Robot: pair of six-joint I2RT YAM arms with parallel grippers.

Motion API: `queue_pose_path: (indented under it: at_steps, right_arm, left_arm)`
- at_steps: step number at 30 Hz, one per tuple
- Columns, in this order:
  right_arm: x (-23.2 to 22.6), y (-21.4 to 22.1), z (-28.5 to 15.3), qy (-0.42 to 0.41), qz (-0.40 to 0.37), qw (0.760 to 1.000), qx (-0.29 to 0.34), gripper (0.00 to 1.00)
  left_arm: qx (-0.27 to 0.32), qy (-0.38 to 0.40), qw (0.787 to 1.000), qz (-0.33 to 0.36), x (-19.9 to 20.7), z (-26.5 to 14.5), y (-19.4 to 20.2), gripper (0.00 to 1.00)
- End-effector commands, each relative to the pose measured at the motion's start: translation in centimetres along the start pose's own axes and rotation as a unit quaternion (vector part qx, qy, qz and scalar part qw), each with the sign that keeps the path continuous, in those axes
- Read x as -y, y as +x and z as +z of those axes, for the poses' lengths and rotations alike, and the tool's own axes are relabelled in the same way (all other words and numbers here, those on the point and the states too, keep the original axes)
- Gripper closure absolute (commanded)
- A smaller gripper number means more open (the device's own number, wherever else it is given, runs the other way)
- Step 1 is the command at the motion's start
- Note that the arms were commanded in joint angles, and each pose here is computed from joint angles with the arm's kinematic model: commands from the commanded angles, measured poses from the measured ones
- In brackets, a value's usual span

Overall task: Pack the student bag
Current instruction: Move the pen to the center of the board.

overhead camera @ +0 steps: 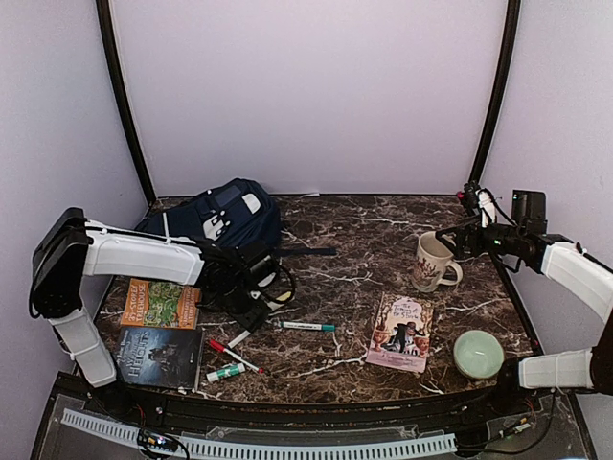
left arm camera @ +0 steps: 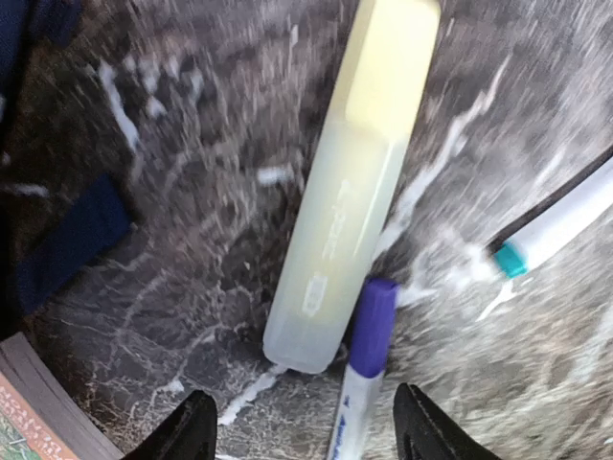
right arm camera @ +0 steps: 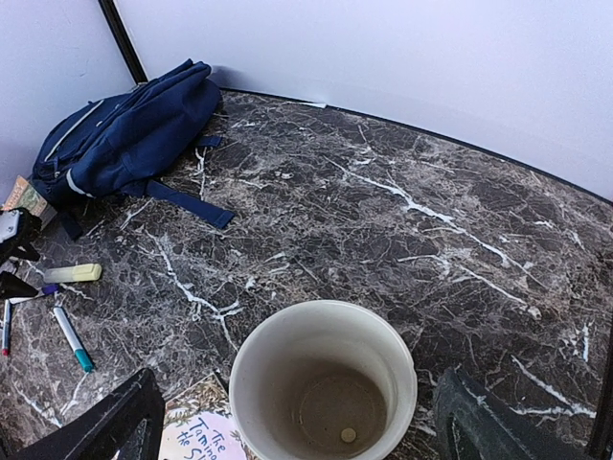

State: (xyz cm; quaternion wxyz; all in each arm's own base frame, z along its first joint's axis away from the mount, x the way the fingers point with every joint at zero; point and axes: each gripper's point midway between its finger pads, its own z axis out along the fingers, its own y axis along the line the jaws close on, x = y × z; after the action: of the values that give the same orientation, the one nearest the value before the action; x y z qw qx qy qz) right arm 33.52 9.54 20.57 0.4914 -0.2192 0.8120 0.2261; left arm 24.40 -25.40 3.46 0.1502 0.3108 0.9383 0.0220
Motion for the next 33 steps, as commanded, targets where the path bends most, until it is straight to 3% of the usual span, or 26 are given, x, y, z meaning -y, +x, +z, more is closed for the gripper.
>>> queue_pose_path:
  at_steps: [1, 4, 7, 10, 14, 20, 26, 33]
  right_arm:
    - [0.1, -1.0, 0.0, -0.003, -0.017, 1.000, 0.016, 0.03]
    - [0.1, -0.9, -0.1, -0.003, -0.018, 1.000, 0.016, 0.03]
    - [0.0, -0.9, -0.1, -0.003, -0.018, 1.000, 0.016, 0.03]
    - [0.0, -0.9, -0.2, -0.004, -0.019, 1.000, 0.016, 0.03]
    - [0.0, -0.8, -0.2, -0.003, -0.023, 1.000, 0.015, 0.03]
    - [0.1, -0.4, 0.1, -0.006, -0.022, 1.000, 0.009, 0.03]
    - [0.1, -0.3, 0.3, -0.009, -0.018, 1.000, 0.005, 0.03]
    - [0.1, -0.3, 0.2, -0.007, -0.019, 1.000, 0.007, 0.03]
  left_arm:
    - [0.118, 0.063, 0.991, 0.015, 3.1, -5.7, -6.4, 0.32]
    - [0.168, 0.137, 0.974, 0.062, 7.5, -7.2, -9.9, 0.32]
    - [0.175, 0.184, 0.960, 0.122, 11.1, -6.8, -11.8, 0.38]
    - [0.139, 0.185, 0.960, 0.156, 12.3, -4.1, -12.2, 0.44]
    - [0.098, 0.219, 0.950, 0.199, 14.1, -2.4, -11.1, 0.44]
    - [0.062, 0.183, 0.954, 0.228, 12.8, -0.5, -8.9, 0.45]
    - [0.054, 0.135, 0.964, 0.220, 11.4, 1.0, -9.0, 0.67]
    - [0.015, 0.096, 0.977, 0.190, 9.5, 2.5, -7.1, 0.81]
